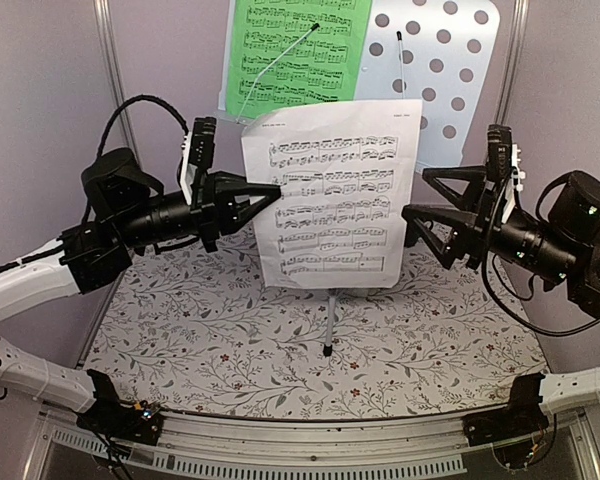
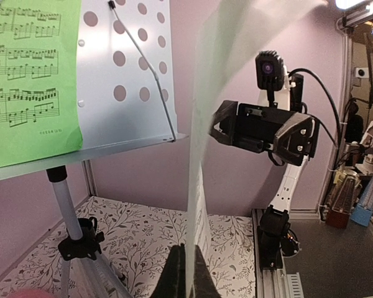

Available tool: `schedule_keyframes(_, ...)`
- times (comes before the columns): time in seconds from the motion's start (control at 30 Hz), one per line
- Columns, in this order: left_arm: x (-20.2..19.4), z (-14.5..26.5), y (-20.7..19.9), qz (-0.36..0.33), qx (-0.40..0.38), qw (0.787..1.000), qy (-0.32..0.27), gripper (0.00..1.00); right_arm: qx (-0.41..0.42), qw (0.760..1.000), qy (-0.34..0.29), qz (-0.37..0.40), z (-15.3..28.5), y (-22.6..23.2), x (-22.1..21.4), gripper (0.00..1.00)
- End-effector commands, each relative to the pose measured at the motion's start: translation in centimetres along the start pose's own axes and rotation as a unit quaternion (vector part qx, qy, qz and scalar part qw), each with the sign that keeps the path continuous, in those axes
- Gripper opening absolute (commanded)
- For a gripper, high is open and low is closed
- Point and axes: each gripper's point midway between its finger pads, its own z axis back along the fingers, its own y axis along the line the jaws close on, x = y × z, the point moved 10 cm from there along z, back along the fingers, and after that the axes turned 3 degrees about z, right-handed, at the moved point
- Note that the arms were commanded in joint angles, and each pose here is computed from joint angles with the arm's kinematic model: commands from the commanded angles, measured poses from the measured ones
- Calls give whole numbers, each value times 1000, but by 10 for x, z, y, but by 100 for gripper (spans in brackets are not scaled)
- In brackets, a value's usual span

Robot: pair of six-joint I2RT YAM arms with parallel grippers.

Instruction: Set up the instrument practice props

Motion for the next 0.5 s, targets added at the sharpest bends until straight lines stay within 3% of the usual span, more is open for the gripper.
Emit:
schedule_keyframes(0.0,20,6,4,-11,10,1000,-13,0,-14,1000,7,2,-3,-3,13,93)
schedule_keyframes(0.23,40,12,10,-20,30,999,-26,0,-50,999,19,5,-2,-9,26,97)
schedule_keyframes(0.47,61,16,12,-24,44,997,-52,0,-112,993,25,2,-12,-19,55,92)
